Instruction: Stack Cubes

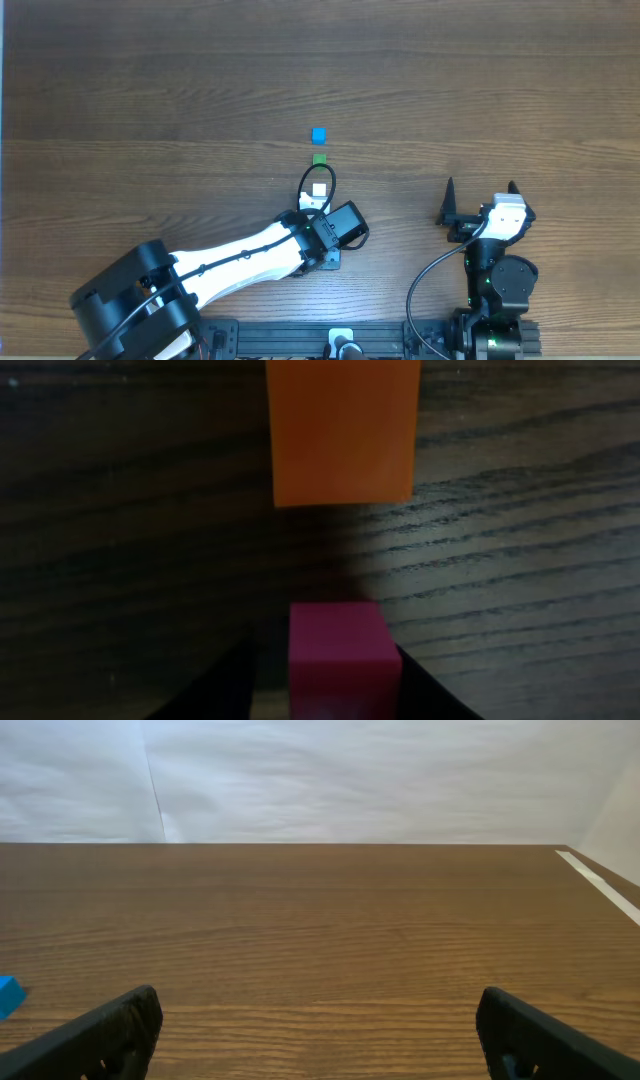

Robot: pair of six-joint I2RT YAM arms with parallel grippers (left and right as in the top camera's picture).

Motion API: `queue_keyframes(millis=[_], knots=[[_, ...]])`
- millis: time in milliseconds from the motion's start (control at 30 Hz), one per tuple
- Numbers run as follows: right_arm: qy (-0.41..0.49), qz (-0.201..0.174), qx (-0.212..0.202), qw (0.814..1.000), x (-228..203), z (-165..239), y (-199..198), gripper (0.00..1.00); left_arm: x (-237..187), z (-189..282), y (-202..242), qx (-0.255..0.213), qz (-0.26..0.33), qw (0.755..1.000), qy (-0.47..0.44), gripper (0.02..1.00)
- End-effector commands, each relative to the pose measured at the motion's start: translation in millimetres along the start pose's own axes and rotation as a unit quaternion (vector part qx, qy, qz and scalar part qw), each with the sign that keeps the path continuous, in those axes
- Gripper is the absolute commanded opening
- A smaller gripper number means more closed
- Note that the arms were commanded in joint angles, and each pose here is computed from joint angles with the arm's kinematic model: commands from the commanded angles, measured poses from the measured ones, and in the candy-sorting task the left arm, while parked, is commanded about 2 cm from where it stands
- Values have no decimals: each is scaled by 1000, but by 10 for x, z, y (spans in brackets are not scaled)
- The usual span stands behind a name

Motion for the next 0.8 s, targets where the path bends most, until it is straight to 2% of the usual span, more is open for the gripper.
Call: queue_keyframes(millis=[33, 133, 333, 800], knots=[[0, 0, 6, 1000, -17, -1, 20, 993, 19, 8, -58, -8, 3, 1000, 1, 371], [0, 0, 6, 1000, -17, -1, 20, 991, 20, 8, -78, -14, 4, 1000, 2, 356], [0, 0, 6, 1000, -17, -1, 20, 993, 22, 8, -92, -18, 4, 1000, 2, 253], [0, 0, 6, 1000, -17, -1, 20, 993, 59, 101, -175, -25, 4, 1000, 1, 121]])
Point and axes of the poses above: each gripper's point midway between its finger pads, its own z axis back along the fingers, its own y axis along the line the jaws close on, x = y × z, the point moved 6 cm from there along z, back along the fingers, and after that the axes turned 10 degrees about z, right-handed, at the moved point
